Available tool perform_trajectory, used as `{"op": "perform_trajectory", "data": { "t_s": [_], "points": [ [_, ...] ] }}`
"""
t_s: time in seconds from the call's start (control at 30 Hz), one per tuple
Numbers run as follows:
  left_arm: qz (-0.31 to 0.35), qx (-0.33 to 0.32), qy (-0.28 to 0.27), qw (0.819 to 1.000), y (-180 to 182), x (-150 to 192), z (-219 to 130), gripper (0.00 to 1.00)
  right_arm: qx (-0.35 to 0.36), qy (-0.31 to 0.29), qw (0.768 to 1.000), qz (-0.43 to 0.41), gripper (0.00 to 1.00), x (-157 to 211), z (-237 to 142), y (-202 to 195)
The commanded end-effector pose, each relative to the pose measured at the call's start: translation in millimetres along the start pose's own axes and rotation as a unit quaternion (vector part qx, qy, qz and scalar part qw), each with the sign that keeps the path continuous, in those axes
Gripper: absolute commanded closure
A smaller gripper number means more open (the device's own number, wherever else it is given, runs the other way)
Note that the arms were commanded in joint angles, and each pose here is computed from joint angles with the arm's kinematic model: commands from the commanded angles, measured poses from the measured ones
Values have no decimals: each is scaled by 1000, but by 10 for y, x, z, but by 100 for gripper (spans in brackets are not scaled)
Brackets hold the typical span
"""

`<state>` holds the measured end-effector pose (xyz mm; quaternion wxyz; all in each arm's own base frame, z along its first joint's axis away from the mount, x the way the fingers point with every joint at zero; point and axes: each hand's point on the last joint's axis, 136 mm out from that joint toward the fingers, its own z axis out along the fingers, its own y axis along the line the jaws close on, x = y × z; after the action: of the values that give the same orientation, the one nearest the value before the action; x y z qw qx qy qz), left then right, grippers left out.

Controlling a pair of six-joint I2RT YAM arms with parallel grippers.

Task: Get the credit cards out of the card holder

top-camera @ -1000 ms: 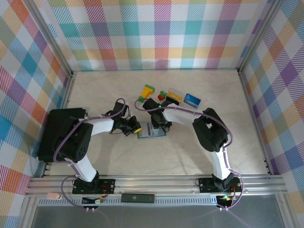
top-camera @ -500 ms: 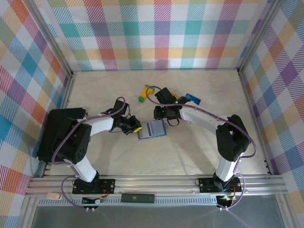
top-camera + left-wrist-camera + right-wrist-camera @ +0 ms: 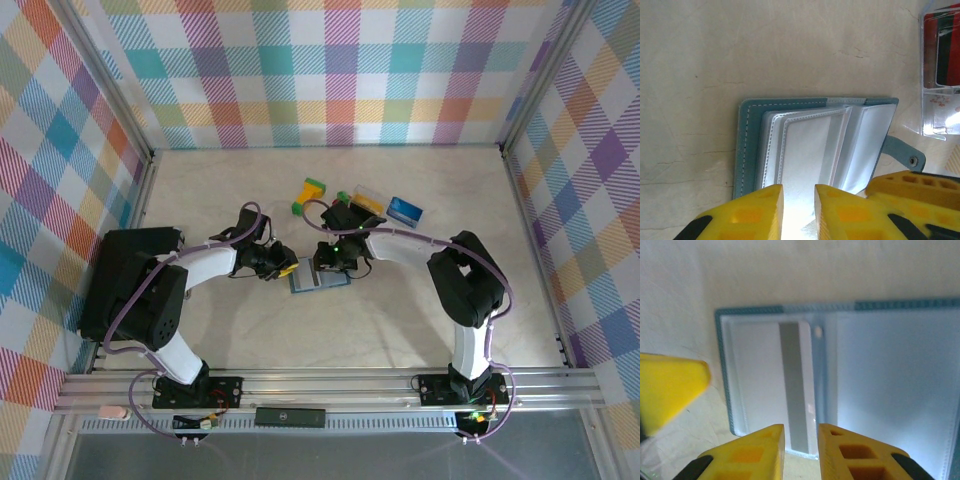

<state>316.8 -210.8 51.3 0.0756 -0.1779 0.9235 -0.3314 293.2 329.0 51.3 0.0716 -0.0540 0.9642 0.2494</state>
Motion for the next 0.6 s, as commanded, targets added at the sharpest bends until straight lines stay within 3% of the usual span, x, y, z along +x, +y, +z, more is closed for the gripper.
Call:
{"op": "perform_trajectory", "data": {
  "t_s": [0.0, 0.57],
  "points": [
    [-1, -8, -2, 1000, -11, 26, -48, 76, -21, 23, 999, 26, 77, 90, 98, 17],
    [-5, -10, 4, 1000, -2, 28, -11, 75, 2, 50, 998, 43, 80, 231, 260, -119]
  ]
}}
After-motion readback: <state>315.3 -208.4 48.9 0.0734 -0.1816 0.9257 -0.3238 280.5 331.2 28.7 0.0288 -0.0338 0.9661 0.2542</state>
